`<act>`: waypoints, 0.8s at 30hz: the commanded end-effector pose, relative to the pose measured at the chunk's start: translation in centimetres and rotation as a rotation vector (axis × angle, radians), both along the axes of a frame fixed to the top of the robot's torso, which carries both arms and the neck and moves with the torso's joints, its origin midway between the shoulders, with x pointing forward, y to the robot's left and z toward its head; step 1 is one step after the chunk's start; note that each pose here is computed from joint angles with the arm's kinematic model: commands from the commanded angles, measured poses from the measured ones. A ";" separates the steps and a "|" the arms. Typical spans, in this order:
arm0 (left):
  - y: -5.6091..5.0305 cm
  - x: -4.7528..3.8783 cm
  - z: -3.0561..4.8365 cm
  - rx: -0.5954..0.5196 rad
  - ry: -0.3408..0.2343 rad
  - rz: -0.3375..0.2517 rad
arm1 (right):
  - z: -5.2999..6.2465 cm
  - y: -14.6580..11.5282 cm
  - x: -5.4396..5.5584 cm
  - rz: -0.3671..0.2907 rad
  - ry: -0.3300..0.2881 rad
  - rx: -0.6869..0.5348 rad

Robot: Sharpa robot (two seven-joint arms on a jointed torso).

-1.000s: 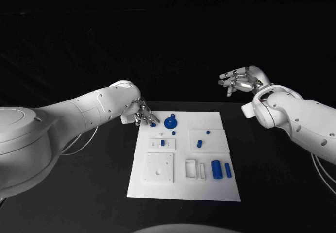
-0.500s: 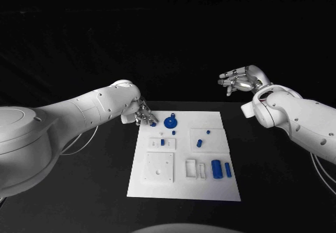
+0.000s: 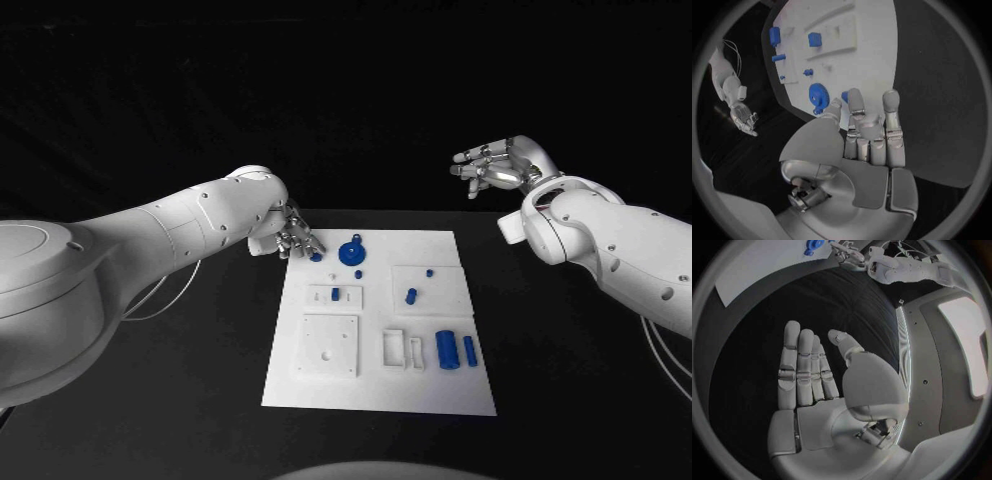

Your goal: Assemble the parts on the task board

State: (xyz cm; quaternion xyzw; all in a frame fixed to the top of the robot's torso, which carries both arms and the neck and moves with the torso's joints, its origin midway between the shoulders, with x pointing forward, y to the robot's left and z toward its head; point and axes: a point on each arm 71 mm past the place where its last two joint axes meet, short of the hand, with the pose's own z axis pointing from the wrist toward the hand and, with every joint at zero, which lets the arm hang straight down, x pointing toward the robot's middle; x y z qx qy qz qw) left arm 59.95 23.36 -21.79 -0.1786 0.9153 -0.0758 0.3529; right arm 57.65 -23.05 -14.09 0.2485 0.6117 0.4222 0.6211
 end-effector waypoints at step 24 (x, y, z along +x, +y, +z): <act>0.7 -0.46 1.14 -0.096 -0.138 0.043 | 0.2 1.2 -0.4 0.064 -0.018 -0.102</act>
